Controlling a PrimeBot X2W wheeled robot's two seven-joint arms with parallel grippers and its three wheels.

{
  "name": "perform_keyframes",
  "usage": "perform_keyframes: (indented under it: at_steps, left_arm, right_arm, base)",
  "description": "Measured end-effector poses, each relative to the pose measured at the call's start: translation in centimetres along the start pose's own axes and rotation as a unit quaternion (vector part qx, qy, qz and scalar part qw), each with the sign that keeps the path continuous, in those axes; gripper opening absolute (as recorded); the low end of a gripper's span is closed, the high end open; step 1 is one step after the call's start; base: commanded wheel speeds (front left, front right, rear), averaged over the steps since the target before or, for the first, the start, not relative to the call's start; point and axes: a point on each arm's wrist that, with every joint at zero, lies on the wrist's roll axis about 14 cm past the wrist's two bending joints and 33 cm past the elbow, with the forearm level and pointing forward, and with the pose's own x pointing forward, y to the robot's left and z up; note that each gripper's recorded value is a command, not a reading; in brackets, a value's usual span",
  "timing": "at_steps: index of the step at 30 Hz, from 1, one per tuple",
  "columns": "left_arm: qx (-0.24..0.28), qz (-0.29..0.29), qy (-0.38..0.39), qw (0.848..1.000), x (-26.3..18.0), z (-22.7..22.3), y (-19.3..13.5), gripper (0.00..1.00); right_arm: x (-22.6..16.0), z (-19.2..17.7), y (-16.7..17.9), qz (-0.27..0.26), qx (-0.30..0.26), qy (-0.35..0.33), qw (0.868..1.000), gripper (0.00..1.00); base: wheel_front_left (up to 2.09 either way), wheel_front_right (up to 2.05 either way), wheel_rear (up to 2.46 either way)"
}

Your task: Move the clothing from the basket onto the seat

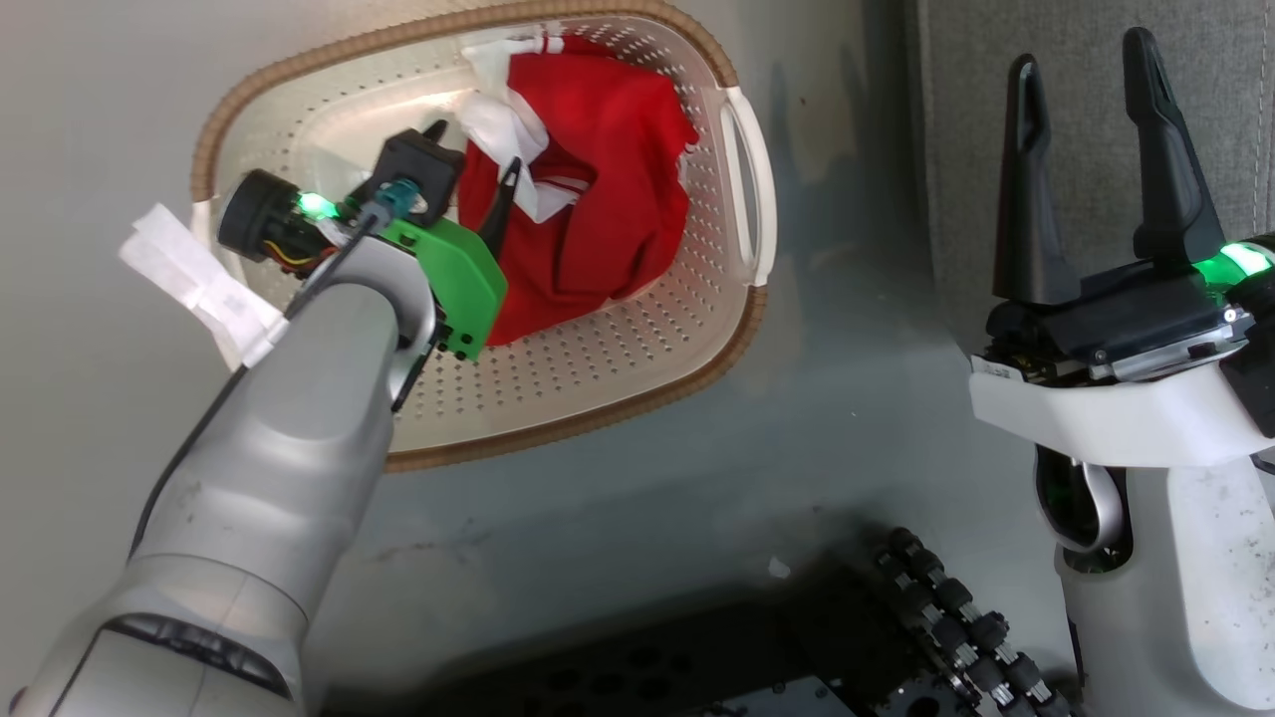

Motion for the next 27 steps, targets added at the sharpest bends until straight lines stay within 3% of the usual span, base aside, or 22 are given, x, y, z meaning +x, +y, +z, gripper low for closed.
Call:
perform_keyframes:
  at_steps: [10,21,27]
  left_arm:
    - [-0.03,0.009,0.036,0.999,3.0,-2.3,1.5,1.0]
    - [-0.085,-0.016,0.062,0.994,5.2,-3.7,-0.7,1.0]
    - [-0.107,-0.012,0.045,0.993,5.7,-2.6,0.0,1.0]
  right_arm:
    - [-0.7,-1.6,-0.9,-0.012,0.006,0.022,1.0,1.0]
    - [-1.4,-2.9,-1.6,-0.021,0.009,0.044,0.999,1.0]
    - [-1.6,-3.2,-1.5,-0.021,0.011,0.049,0.999,1.0]
  base:
    - [0.0,0.0,0.0]
    - [0.0,0.0,0.0]
    - [0.0,0.0,0.0]
